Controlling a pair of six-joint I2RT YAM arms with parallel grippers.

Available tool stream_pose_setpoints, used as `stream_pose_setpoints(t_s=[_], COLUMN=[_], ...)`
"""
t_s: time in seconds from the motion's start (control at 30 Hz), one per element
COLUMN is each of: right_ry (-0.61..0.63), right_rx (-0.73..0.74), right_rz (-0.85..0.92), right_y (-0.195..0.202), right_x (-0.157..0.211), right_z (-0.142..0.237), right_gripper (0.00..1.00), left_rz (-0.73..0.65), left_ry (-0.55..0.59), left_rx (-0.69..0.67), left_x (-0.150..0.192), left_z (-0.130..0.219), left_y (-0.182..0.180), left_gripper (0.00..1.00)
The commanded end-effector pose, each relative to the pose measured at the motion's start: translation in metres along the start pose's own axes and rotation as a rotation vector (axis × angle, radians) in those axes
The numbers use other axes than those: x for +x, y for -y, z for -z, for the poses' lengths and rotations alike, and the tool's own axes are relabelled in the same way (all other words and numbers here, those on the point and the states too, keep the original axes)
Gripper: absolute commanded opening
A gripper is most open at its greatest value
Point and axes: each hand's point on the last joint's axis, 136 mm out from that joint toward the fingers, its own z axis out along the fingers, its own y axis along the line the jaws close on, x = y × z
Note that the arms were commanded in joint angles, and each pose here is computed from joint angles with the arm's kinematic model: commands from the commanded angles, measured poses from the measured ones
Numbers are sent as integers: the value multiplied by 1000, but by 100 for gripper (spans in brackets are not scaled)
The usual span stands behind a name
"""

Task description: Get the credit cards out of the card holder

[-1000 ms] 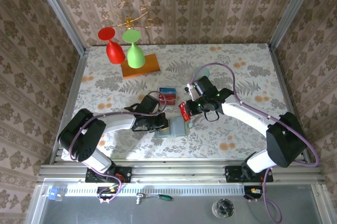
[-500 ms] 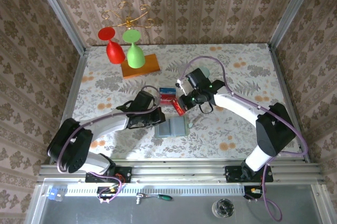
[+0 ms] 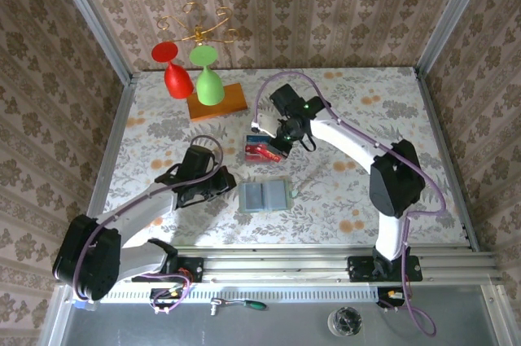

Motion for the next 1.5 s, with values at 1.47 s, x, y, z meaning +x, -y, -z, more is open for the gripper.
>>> stream_pose_setpoints(t_s=[1.47], right_ry=[-161], right_rx=[-54], right_rz=[177], right_y=[32], right_x=[-19], right_z=[-39], right_gripper=[18], left_rz=[66], left_ry=[-25], left_rx=[7], left_x=[-3], left_z=[-4], left_y=[-30], left_gripper=[5])
